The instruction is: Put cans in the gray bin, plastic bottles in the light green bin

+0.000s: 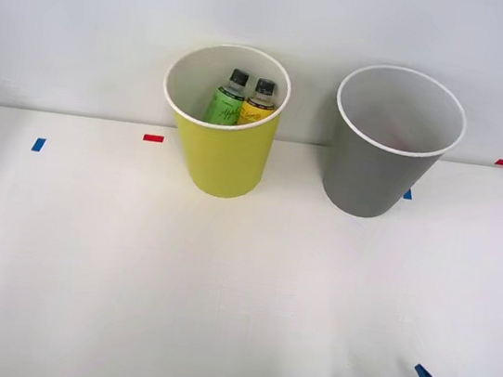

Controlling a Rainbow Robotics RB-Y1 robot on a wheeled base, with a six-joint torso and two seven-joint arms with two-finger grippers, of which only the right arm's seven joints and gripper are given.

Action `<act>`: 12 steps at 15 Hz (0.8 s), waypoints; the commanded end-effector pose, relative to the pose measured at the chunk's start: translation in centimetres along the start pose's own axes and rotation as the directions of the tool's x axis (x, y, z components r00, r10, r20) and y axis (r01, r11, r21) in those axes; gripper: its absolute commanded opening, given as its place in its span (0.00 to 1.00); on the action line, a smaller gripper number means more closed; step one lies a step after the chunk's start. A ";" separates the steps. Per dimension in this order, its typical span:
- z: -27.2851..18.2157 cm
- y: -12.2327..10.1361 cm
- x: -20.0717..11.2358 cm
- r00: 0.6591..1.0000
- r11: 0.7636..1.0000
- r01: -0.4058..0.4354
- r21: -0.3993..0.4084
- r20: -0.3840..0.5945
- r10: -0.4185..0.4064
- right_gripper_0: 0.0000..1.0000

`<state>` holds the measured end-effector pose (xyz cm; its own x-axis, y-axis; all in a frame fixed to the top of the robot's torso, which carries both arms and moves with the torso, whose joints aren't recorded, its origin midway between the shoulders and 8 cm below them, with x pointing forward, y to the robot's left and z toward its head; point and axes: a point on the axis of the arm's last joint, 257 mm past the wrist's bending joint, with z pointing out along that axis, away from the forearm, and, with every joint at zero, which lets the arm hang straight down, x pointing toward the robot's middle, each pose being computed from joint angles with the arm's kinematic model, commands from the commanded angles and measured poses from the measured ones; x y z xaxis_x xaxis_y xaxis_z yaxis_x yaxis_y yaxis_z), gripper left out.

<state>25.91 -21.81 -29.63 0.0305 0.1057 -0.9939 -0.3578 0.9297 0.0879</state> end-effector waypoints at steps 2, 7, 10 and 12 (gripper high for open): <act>0.0 0.0 0.0 1.000 1.000 0.000 0.000 0.000 0.000 1.00; 0.0 0.0 0.0 1.000 1.000 0.000 0.000 0.000 0.000 1.00; 0.0 0.0 0.0 1.000 1.000 0.000 0.000 0.000 0.000 1.00; 0.0 0.0 0.0 1.000 1.000 0.000 0.000 0.000 0.000 1.00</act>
<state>25.91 -21.81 -29.63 0.0305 0.1057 -0.9939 -0.3577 0.9297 0.0879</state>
